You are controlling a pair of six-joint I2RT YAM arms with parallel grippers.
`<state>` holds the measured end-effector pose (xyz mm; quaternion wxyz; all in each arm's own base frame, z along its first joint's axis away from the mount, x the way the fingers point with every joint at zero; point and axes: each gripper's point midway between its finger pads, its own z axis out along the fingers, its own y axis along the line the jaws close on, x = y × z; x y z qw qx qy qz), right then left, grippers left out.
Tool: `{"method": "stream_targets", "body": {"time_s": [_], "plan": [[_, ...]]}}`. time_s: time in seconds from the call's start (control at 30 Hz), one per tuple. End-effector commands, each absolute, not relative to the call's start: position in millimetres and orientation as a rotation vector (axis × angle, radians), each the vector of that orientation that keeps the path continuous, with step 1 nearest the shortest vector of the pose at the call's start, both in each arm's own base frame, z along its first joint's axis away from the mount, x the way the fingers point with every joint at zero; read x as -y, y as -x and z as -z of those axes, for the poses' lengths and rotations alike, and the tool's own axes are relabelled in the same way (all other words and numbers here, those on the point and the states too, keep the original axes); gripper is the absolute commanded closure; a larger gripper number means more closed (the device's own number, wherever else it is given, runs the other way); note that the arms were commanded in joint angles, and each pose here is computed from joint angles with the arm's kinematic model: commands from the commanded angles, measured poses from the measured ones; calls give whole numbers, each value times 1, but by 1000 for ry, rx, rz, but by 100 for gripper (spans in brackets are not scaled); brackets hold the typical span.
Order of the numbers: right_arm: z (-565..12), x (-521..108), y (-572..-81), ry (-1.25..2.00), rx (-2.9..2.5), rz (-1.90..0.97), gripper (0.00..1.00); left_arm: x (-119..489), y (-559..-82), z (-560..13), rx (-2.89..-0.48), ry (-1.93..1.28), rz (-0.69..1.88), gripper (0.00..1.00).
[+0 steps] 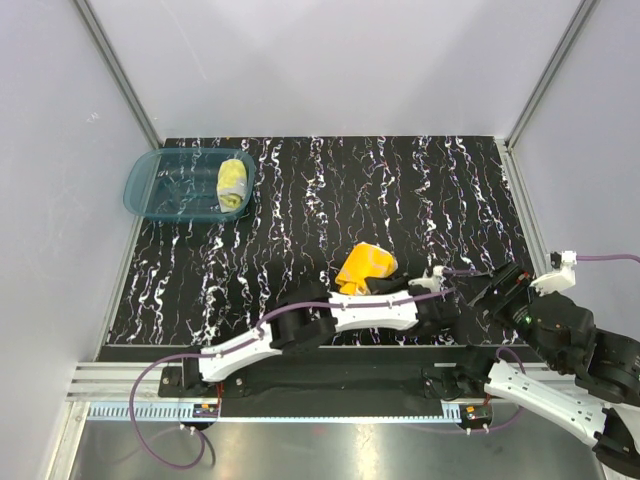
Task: Roll the towels
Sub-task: Roll the towel, then place the rolled towel into the container
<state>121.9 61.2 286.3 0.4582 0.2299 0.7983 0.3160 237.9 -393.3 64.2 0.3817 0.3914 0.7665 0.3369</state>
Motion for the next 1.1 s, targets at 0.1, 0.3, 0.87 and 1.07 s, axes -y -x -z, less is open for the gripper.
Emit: {"method": "stream_targets", "body": {"time_s": [0.1, 0.3, 0.87, 1.07], "plan": [[-295, -49, -119, -576, -1932, -773, 5, 395, -236, -45, -1901, -1067, -944, 76], [-294, -52, -118, -570, -1950, -779, 5, 399, -228, -54, -1955, -1024, -845, 6], [-273, -98, -146, -571, -2125, -595, 0, 340, -212, -213, -2042, -700, -378, 1], [-249, -146, -173, -541, -2220, -545, 0, 245, -218, -214, -2131, -557, -289, 1]]}}
